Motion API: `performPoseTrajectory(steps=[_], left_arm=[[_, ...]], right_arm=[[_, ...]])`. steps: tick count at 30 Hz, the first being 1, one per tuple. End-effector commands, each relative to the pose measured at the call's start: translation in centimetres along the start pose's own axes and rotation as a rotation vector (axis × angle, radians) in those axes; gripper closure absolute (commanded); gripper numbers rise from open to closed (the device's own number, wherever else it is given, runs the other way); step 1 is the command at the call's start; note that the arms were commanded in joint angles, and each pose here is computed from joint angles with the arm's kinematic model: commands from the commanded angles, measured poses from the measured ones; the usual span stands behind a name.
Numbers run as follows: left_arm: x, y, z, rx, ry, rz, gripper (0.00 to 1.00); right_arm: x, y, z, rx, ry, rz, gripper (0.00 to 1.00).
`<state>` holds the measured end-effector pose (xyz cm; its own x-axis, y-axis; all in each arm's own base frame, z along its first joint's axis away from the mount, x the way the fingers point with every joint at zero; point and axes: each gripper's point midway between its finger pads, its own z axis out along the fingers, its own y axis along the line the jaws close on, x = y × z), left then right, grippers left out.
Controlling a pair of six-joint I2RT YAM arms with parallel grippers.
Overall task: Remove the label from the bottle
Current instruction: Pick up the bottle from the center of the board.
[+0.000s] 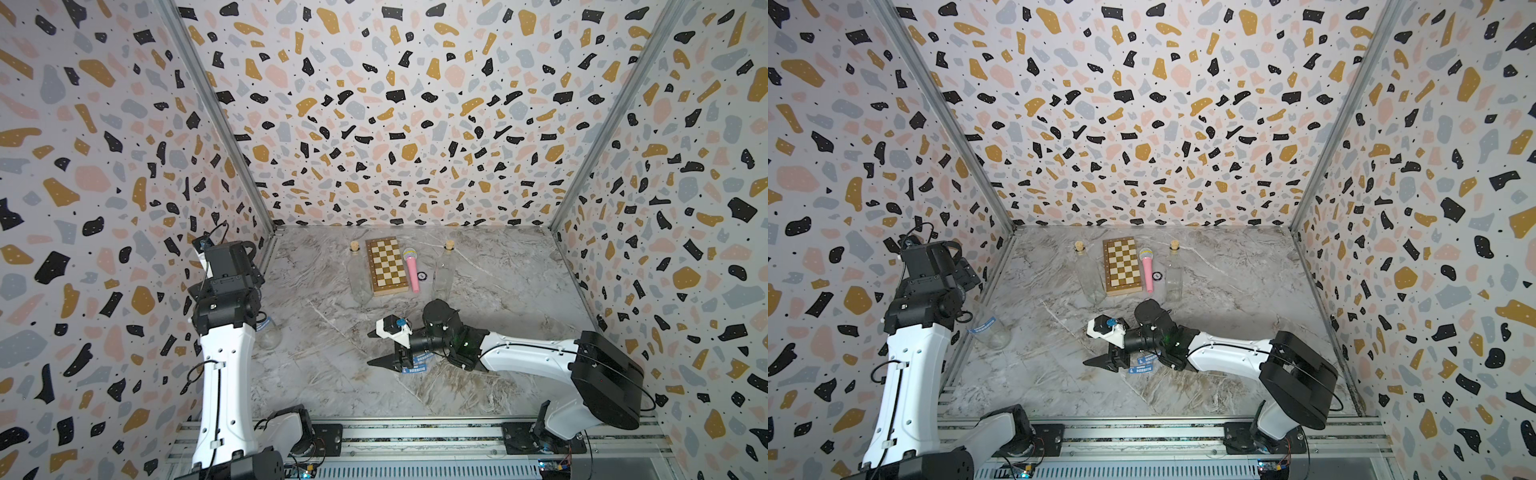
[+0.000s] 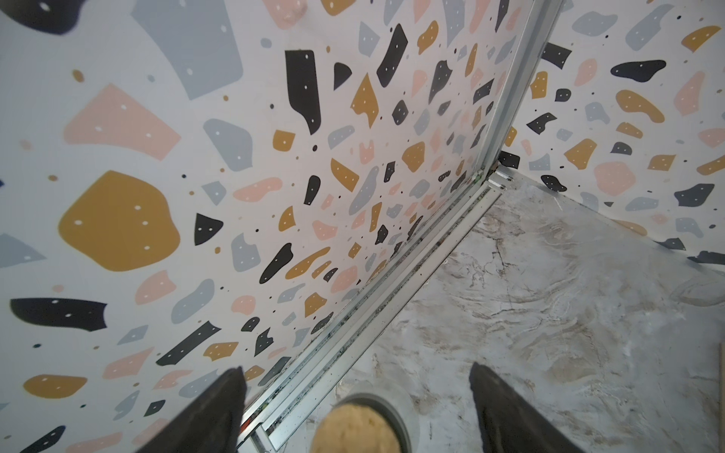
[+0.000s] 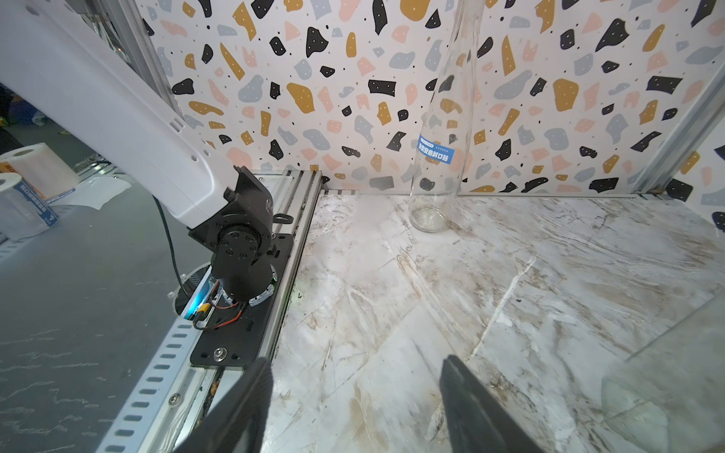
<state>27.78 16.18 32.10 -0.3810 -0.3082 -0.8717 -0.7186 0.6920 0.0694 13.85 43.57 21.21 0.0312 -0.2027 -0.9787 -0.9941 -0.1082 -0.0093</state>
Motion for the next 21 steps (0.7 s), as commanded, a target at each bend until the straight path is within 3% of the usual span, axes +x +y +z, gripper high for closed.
performPoseTrajectory(steps=[1,9,21], left_arm=[[-0.7,0.3,0.7,-0.035,-0.039,-0.029,0.15],[-0.2,0.0,1.8,-0.039,-0.040,-0.033,0.22],[0.2,-0.1,2.4,-0.046,-0.058,-0.061,0.49]], right_arm=[[-1.6,0.7,-0.5,-0.018,-0.040,-0.019,0.30],[-1.6,1.0,-0.5,-0.026,-0.042,-0.014,0.30],[-0.8,0.9,-0.7,-0.012,-0.032,-0.004,0.30]])
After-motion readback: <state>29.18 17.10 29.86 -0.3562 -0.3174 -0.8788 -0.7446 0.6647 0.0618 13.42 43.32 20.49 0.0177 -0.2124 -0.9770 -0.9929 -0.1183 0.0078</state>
